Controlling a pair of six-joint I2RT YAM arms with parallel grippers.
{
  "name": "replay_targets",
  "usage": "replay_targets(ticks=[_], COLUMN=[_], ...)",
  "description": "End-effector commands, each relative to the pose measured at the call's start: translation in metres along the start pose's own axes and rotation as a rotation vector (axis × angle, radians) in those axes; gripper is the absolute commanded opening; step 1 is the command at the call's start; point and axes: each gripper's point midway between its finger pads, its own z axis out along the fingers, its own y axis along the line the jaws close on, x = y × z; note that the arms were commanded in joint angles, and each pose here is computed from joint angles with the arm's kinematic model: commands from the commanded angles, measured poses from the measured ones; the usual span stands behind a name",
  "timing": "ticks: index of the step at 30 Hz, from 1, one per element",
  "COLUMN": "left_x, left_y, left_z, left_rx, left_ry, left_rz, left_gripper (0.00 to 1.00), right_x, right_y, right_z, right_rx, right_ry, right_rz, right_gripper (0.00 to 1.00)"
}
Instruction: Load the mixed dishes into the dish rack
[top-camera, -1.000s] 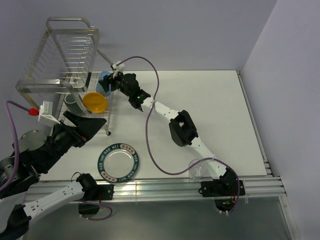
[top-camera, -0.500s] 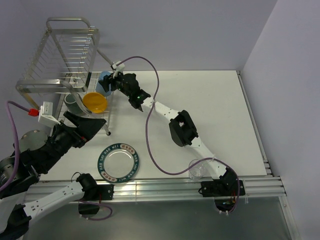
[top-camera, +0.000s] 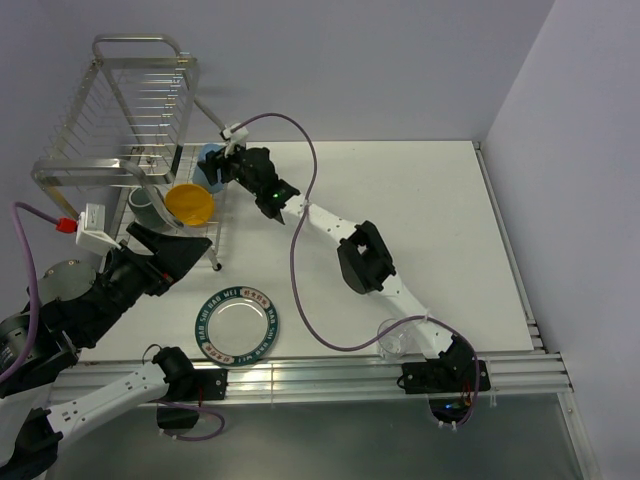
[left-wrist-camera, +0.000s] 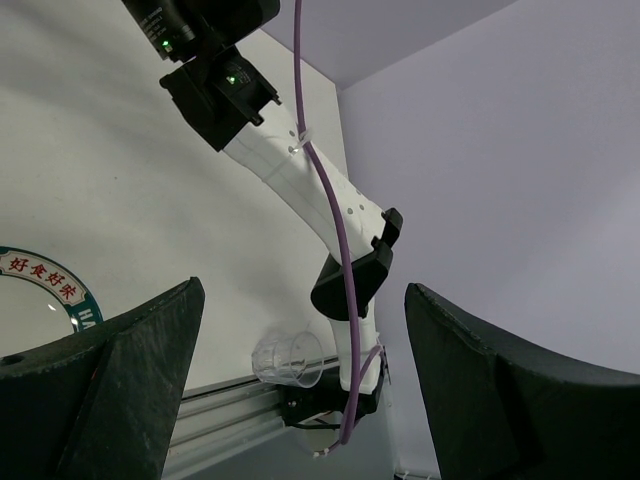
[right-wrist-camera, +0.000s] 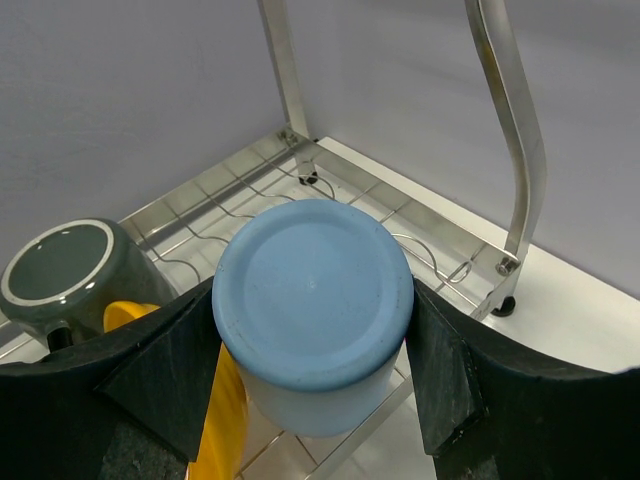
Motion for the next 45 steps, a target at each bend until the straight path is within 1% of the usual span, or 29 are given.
replay_targets(ticks=[1, 4, 7, 8, 10, 14, 17, 21, 24, 25, 30, 31, 33, 34, 35, 36, 45], left_x=[-0.009, -0.009, -0.010, -0.010, -0.009, -0.009, -0.009, -0.009, -0.010, -0.010, -0.008, -0.008, -0.007, -0.007, -0.006, -0.006, -0.005], left_y=[-0.007, -0.007, -0.007, -0.007, -0.006, -0.007, -0.007, -0.005, -0.003, -0.002, -0.001, -0.001, -0.001, -0.001, -0.001, -0.001, -0.001], left_z=[-0.003, -0.003, -0.004, -0.004, -0.004, -0.003, -0.003, -0.005, -0.007, -0.007, -0.006, -0.006, -0.005, -0.004, -0.004, -0.004, -0.002], left_rx=[0.017, 0.014, 0.016, 0.015, 0.011, 0.015, 0.012, 0.011, 0.009, 0.007, 0.005, 0.006, 0.005, 0.006, 0.005, 0.004, 0.001], left_ry=[-0.026, -0.028, -0.030, -0.030, -0.030, -0.026, -0.025, -0.028, -0.032, -0.032, -0.030, -0.028, -0.024, -0.025, -0.024, -0.022, -0.020], left_rz=[-0.007, -0.008, -0.012, -0.013, -0.012, -0.009, -0.007, -0.010, -0.016, -0.018, -0.017, -0.017, -0.016, -0.015, -0.014, -0.014, -0.013], left_gripper=[0.88, 0.88, 0.88, 0.88, 0.88, 0.88, 0.88, 0.88, 0.88, 0.88, 0.88, 0.88, 0.88, 0.88, 0.88, 0.88, 0.89], right_x=[-0.007, -0.007, -0.007, -0.006, -0.006, -0.006, -0.006, -0.006, -0.005, -0.005, -0.006, -0.006, -0.007, -0.007, -0.007, -0.007, -0.016], right_y=[0.028, 0.025, 0.028, 0.029, 0.031, 0.034, 0.033, 0.029, 0.025, 0.026, 0.023, 0.023, 0.023, 0.023, 0.022, 0.023, 0.020], right_z=[0.002, 0.002, 0.002, 0.002, 0.002, 0.001, 0.001, 0.001, -0.001, -0.002, -0.004, -0.004, -0.005, -0.005, -0.005, -0.005, -0.009], right_rx=[0.017, 0.053, 0.043, 0.040, 0.041, 0.037, 0.043, 0.057, 0.076, 0.074, 0.077, 0.073, 0.072, 0.072, 0.073, 0.072, 0.069], right_ry=[-0.017, -0.024, -0.024, -0.023, -0.023, -0.022, -0.020, -0.019, -0.021, -0.022, -0.026, -0.027, -0.035, -0.037, -0.038, -0.040, -0.077], right_rz=[-0.001, -0.003, -0.012, -0.015, -0.022, -0.037, -0.034, -0.031, -0.031, -0.031, -0.018, -0.016, -0.010, -0.005, -0.005, -0.003, 0.014], right_gripper=[0.41, 0.38, 0.40, 0.45, 0.47, 0.56, 0.61, 0.65, 0.71, 0.75, 0.84, 0.88, 0.91, 0.94, 0.95, 0.99, 1.00])
